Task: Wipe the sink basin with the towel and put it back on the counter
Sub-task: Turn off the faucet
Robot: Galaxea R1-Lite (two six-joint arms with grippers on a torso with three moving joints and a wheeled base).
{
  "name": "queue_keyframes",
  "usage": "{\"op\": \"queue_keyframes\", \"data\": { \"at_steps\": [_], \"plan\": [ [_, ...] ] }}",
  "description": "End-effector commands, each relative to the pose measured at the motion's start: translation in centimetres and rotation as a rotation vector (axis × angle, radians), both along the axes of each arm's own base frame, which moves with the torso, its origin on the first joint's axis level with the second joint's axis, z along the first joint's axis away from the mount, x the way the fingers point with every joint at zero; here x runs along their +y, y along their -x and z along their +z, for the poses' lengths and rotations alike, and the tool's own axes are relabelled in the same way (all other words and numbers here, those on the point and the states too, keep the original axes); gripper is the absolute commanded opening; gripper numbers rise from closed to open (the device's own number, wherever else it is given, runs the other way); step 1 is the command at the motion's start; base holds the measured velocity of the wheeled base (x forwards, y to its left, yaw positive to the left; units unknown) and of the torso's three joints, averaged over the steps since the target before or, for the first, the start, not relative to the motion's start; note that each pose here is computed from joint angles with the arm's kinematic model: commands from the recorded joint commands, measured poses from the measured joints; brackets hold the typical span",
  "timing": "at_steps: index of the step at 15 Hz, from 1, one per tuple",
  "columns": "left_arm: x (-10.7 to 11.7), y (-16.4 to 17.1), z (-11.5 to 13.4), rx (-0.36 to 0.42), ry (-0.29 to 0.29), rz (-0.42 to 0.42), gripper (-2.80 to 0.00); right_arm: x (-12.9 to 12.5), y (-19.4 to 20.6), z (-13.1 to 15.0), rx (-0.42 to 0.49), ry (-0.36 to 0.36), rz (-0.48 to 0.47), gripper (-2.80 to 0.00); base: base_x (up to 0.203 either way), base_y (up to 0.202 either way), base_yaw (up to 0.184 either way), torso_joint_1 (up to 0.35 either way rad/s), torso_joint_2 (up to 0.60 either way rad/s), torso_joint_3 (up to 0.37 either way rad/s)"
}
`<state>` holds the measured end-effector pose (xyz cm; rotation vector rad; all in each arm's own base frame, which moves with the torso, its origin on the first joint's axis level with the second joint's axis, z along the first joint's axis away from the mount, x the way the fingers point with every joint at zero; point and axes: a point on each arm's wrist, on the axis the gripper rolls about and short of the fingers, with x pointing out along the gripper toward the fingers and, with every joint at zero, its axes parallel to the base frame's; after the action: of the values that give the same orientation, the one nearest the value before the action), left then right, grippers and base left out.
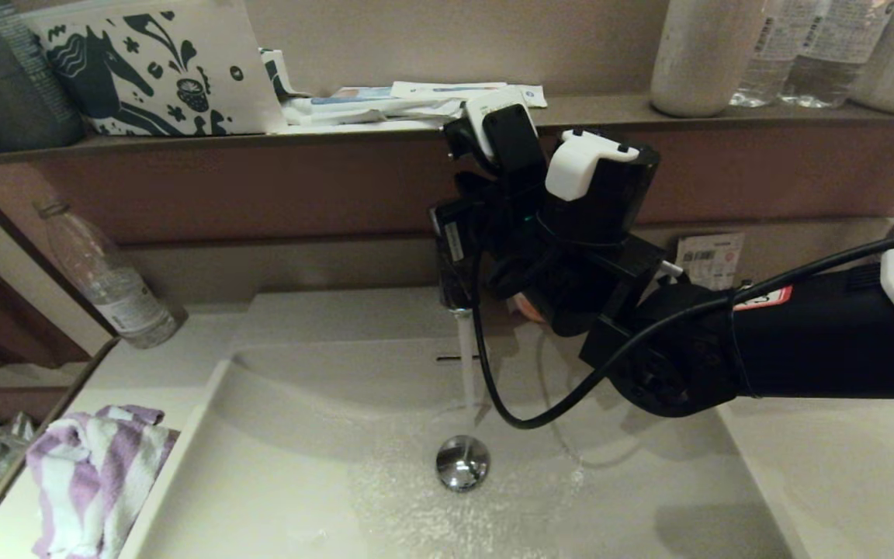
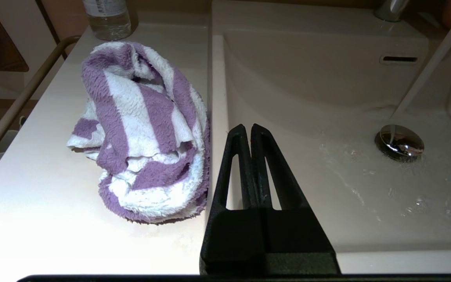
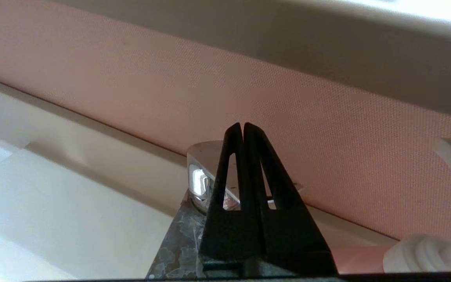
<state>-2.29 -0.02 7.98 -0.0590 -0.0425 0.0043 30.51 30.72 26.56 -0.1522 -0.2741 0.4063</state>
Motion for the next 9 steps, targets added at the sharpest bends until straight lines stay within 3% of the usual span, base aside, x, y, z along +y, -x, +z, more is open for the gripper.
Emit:
{"op": "queue_keyframes", "data": {
  "at_steps": [1, 5, 9],
  "plan": [
    [0.0, 0.0, 0.0, 0.001, 0.001, 0.001, -2.80, -0.2, -0.3, -0.5, 0.013, 0.009, -0.016, -2.80, 0.000, 0.000, 0.000, 0.000, 0.00, 0.000],
    [0.0, 0.0, 0.0, 0.001, 0.001, 0.001, -2.80, -0.7, 0.1, -2.2, 0.065, 0.039, -0.025, -2.80, 0.000, 0.000, 0.000, 0.000, 0.00, 0.000],
    [0.0, 0.0, 0.0, 0.001, 0.001, 0.001, -2.80, -1.5, 1.0, -1.2, 0.044, -0.007, -0.036, -2.80, 0.000, 0.000, 0.000, 0.000, 0.00, 0.000]
  ]
}}
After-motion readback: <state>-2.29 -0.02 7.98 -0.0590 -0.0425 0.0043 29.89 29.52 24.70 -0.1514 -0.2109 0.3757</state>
